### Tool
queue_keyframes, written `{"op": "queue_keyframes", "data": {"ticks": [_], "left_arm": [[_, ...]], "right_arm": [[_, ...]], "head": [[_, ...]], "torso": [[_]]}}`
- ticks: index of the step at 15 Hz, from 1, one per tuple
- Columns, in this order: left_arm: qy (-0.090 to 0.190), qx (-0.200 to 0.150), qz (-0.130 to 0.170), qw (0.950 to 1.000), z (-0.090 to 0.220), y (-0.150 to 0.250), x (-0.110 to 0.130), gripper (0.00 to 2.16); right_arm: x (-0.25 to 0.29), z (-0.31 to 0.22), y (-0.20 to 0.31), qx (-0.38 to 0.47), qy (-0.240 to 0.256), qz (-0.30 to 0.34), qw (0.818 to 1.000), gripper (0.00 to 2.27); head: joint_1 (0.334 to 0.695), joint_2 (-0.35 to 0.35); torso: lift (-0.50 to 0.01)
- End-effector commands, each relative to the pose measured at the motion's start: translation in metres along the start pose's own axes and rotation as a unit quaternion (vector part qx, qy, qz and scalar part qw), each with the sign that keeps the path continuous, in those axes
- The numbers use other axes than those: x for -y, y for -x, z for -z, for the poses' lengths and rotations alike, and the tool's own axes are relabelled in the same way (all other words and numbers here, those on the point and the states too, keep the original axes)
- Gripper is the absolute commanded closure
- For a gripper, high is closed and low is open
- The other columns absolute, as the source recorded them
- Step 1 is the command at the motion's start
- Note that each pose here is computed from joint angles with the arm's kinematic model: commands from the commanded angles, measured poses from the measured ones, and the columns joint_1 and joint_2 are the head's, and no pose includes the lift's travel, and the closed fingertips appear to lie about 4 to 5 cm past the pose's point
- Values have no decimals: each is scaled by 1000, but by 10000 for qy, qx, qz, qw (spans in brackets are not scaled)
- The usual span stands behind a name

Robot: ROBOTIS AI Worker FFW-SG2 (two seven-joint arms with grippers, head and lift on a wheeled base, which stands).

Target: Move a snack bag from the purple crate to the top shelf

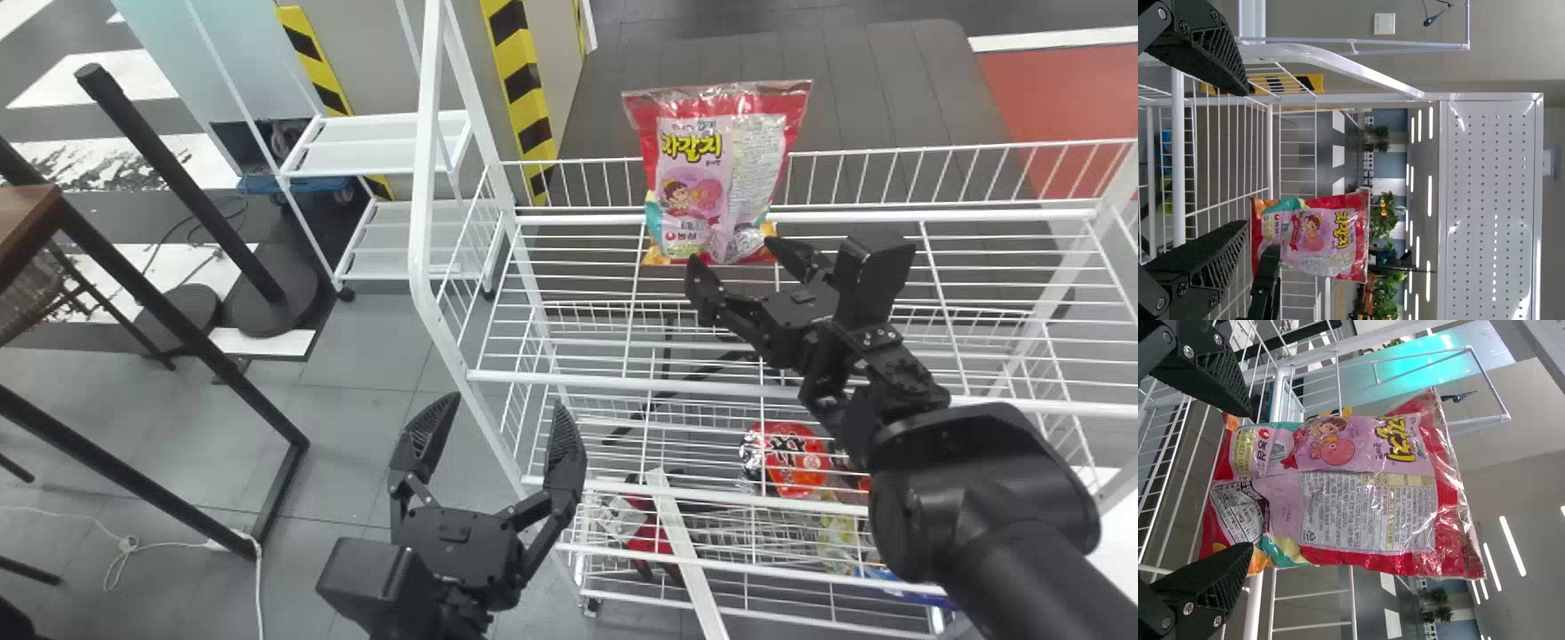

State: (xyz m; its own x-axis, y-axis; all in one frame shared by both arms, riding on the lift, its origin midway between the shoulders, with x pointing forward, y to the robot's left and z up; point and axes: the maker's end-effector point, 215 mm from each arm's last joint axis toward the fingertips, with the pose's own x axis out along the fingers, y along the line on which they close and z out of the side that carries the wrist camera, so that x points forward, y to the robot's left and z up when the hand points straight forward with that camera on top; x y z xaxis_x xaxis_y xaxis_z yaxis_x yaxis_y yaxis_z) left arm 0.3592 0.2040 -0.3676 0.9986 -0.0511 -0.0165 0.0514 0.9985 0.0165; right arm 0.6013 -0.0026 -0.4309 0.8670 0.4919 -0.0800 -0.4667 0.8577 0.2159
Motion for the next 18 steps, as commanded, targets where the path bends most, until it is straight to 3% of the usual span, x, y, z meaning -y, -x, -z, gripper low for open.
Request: {"op": "queue_keyframes", "data": {"ticks": [1,9,12,18], "left_arm": [[6,-1,5,10000,0,-1,1,134],[51,85,1,10000,-10,0,3,137],[88,118,-1,9999,-17,2,5,137],[133,98,6,9999,-19,2,9,137]], "right_arm": [[-8,3,8,19,-89,-24,10000,130],[-63,-92,55,661,-514,-286,9961,134],[-2,-104,114,651,-125,132,9977,134],[61,-70,242,408,209,645,9969,147]], "head": [[695,230],[695,269],[695,254],[695,85]], "torso": [[0],[0],[0],[0]]}}
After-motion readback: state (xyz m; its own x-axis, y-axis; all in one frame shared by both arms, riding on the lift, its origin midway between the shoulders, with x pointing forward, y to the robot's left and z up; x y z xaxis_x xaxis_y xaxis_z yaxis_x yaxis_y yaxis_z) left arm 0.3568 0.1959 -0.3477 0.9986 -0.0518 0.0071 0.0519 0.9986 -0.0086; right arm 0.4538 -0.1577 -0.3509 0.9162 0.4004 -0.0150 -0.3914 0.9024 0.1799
